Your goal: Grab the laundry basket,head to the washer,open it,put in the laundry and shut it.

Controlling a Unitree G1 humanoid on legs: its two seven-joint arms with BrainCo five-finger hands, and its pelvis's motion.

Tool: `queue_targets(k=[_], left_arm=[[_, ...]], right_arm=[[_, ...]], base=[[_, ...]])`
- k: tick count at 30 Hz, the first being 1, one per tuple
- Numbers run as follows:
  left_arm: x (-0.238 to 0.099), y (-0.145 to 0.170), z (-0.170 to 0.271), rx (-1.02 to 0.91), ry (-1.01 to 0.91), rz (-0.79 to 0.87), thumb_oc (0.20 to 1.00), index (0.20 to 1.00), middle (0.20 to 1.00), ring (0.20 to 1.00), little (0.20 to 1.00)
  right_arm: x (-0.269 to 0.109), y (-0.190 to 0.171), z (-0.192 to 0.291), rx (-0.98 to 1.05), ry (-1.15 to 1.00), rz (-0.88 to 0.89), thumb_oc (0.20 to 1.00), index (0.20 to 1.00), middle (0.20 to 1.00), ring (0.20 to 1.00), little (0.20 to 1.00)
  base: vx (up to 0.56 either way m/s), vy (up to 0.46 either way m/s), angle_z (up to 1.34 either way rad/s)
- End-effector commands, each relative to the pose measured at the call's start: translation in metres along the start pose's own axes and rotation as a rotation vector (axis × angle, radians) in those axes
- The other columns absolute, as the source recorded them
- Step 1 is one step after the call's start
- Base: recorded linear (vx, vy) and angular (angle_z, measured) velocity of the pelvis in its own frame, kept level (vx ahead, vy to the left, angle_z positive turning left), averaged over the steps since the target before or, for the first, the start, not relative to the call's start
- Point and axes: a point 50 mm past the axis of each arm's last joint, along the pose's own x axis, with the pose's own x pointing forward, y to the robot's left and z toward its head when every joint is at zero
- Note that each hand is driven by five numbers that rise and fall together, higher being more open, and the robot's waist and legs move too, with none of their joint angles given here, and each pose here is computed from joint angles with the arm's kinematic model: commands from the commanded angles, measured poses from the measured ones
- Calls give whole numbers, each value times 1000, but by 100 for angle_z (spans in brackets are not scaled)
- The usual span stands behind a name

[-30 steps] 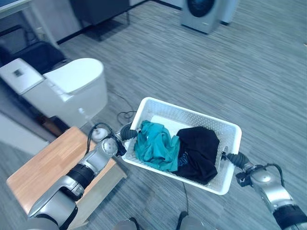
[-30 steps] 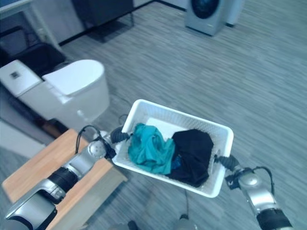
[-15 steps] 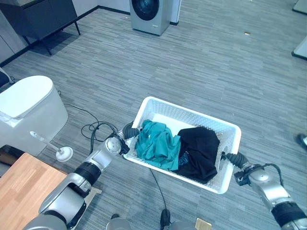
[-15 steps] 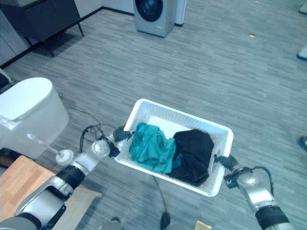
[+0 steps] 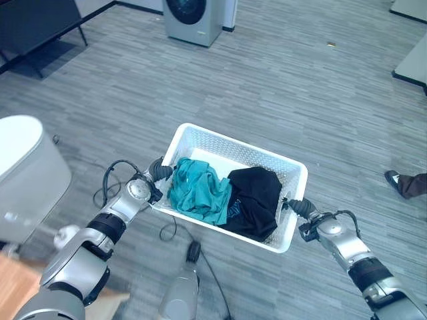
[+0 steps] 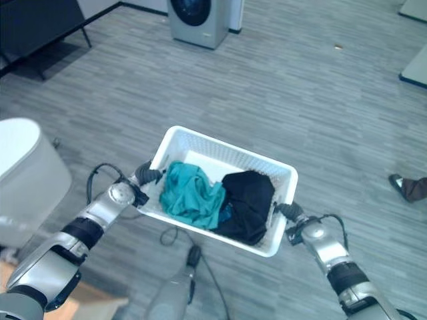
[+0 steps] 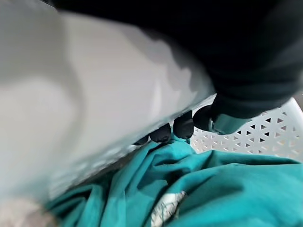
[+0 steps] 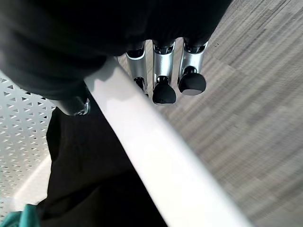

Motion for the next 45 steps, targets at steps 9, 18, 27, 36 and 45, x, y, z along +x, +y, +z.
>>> queue_targets(k=[9, 18, 27, 36, 45], left_arm=[[-2, 33, 3, -56, -30, 142, 200, 200, 200, 200, 200], [9, 20, 4, -41, 5, 136, 200, 200, 200, 200, 200], [7, 24, 12, -85, -27, 131, 200, 200, 200, 200, 200], [7, 20, 13, -100, -35, 121, 200, 200, 200, 200, 200], [5, 26, 9, -100, -35, 141, 200, 200, 200, 200, 200]], right_arm=[[2, -6, 56, 137, -273, 41, 200, 200, 200, 200, 200], [1, -14, 55, 146, -268, 24, 200, 200, 200, 200, 200], [-2, -21, 56, 130, -263, -14, 200, 200, 200, 200, 200], [-3, -16, 56, 134, -296, -17, 200, 200, 200, 200, 200], [6, 10, 66, 140, -312, 59, 200, 200, 200, 200, 200]], base=[[562, 130, 21], [670, -178, 78], [450, -298, 8], [480, 81, -46], [487, 277, -38]])
